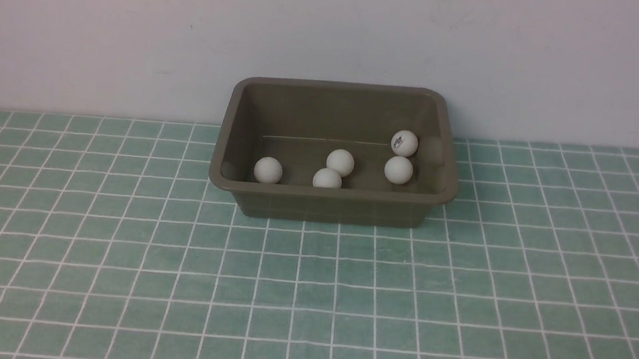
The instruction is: Put the table tennis balls in the box on the green coffee tablecloth.
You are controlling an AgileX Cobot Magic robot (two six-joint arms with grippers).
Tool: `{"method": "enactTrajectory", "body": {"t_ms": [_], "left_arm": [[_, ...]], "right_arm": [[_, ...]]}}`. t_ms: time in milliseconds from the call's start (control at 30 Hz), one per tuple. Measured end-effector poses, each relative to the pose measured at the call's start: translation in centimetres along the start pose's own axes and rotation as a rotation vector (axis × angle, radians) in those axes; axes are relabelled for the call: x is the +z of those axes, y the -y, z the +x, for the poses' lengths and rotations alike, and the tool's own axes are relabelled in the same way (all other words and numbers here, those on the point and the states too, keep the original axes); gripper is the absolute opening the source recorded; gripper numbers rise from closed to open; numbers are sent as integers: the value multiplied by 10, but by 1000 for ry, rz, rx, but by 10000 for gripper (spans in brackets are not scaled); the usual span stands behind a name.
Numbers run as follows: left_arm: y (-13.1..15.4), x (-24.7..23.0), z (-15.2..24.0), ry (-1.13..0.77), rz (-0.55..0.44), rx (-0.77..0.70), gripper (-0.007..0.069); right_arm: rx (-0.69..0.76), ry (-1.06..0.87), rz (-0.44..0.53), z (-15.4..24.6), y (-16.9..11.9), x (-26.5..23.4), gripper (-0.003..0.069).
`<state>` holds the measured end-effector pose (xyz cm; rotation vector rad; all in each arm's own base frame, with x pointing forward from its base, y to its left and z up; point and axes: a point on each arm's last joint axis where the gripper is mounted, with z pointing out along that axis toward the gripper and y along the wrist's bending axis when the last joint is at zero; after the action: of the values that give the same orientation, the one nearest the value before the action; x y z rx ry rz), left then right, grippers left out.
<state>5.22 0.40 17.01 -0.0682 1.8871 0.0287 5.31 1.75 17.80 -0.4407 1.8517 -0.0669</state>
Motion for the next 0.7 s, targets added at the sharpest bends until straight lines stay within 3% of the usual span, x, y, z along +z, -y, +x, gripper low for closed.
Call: {"method": "enactTrajectory", "body": {"t_ms": [167, 700], "left_arm": [[4, 0, 0, 2, 43, -14, 205], [5, 0, 0, 4, 53, 11, 205]], "right_arm": [[0, 0, 0, 0, 0, 0, 388], [-3, 0, 0, 0, 0, 0, 388]]}}
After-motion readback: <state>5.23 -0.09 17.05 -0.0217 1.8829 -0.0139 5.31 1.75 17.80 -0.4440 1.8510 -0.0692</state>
